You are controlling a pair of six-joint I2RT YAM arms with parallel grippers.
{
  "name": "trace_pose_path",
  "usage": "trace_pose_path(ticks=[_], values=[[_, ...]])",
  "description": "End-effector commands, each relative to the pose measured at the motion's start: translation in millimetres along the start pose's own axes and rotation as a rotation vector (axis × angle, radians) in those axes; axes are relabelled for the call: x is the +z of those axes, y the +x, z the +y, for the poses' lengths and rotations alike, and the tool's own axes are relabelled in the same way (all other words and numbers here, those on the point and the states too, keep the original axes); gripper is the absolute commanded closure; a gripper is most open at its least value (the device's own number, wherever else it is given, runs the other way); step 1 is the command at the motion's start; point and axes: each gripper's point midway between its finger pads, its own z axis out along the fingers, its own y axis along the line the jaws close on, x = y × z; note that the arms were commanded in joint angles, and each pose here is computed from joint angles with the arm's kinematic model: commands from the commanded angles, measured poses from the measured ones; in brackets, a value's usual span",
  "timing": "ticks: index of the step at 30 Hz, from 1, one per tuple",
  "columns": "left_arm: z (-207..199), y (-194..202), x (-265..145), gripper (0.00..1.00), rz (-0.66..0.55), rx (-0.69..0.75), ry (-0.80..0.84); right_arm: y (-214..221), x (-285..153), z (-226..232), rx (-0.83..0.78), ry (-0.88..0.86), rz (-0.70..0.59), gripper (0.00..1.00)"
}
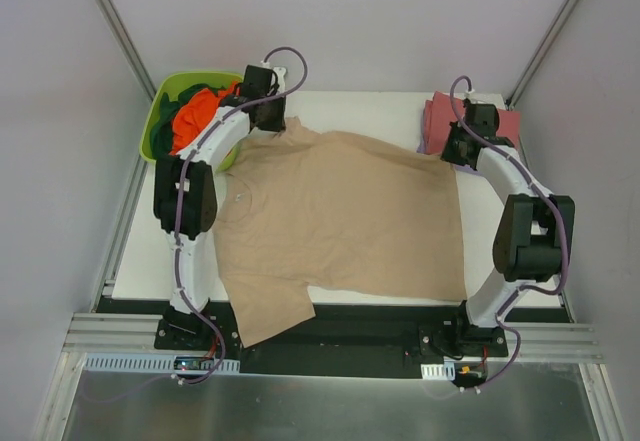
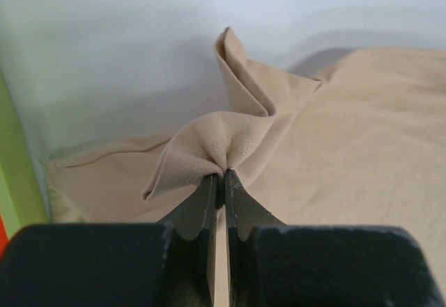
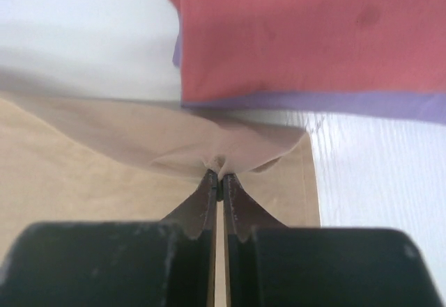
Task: Fold and stack the t-shirts
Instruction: Grap the side of the flattened tshirt furthest away from the robot with both arms, then fold the flattened tshirt in 1/3 of the way
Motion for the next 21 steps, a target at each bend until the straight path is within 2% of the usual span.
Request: trace_pose_path(ticks=[1, 8, 13, 21], values=[[-33, -20, -56, 1.0, -0.132, 0.068, 0.064, 2, -32, 7, 0.001, -0.05, -0.036, 1.0], [-33, 39, -91, 1.0, -0.132, 0.051, 0.034, 27, -60, 0, -0.002, -0.041, -0.028, 1.0], [-24, 73, -117, 1.0, -0.14, 0.01, -0.009, 40, -75, -16, -0.017, 0.033, -0.008, 1.0], [-34, 116, -138, 1.0, -0.136, -0.007, 0.048, 53, -92, -33, -0.038, 0.099, -0.002, 0.99]])
